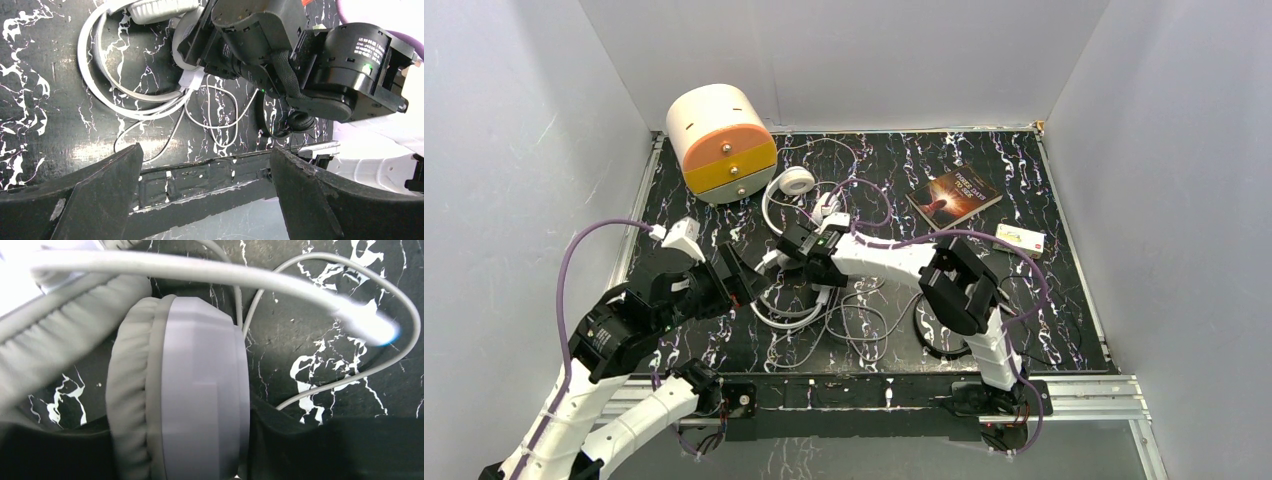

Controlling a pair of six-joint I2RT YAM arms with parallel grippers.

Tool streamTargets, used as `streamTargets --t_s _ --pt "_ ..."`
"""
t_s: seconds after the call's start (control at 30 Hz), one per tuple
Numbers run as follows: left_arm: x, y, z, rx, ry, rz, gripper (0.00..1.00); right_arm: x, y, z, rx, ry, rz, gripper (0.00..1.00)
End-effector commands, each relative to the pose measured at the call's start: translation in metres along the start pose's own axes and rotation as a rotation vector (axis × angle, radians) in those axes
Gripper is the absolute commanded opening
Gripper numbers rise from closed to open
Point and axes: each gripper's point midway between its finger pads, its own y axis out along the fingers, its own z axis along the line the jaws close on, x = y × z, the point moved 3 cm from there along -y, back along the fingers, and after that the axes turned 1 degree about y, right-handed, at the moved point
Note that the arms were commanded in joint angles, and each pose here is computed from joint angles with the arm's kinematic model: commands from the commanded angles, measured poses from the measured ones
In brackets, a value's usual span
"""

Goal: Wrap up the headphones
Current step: Pick up the headphones from the center of the board.

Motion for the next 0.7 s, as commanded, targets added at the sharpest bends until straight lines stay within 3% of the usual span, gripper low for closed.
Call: streamTargets --t_s 0.0,0.1,0.23,0.47,0.67 --pt "-0.004 -0.003 0.006 0.025 0.005 0.015 0.98 0.017 -0.025 0.007 0.026 0.068 -0.082 0.49" --pt "-0.002 -0.003 0.008 0.042 0.008 0.008 0.98 0.026 -0.048 0.009 0.088 0.098 -0.082 0.32" --pt "0.003 -0.002 0.003 0.044 -0.008 0.0 0.98 0.043 -0.096 0.012 0.252 0.158 -0.099 0.24" --pt "0.029 -0.011 -0.027 -0.02 -0.063 -0.047 0.98 0.076 -0.162 -0.004 0.52 0.337 -0.224 0.24" --pt "0.052 -0.008 -0.026 0.089 -0.116 -0.119 0.98 0.118 -0.185 -0.01 0.544 0.405 -0.428 0.24"
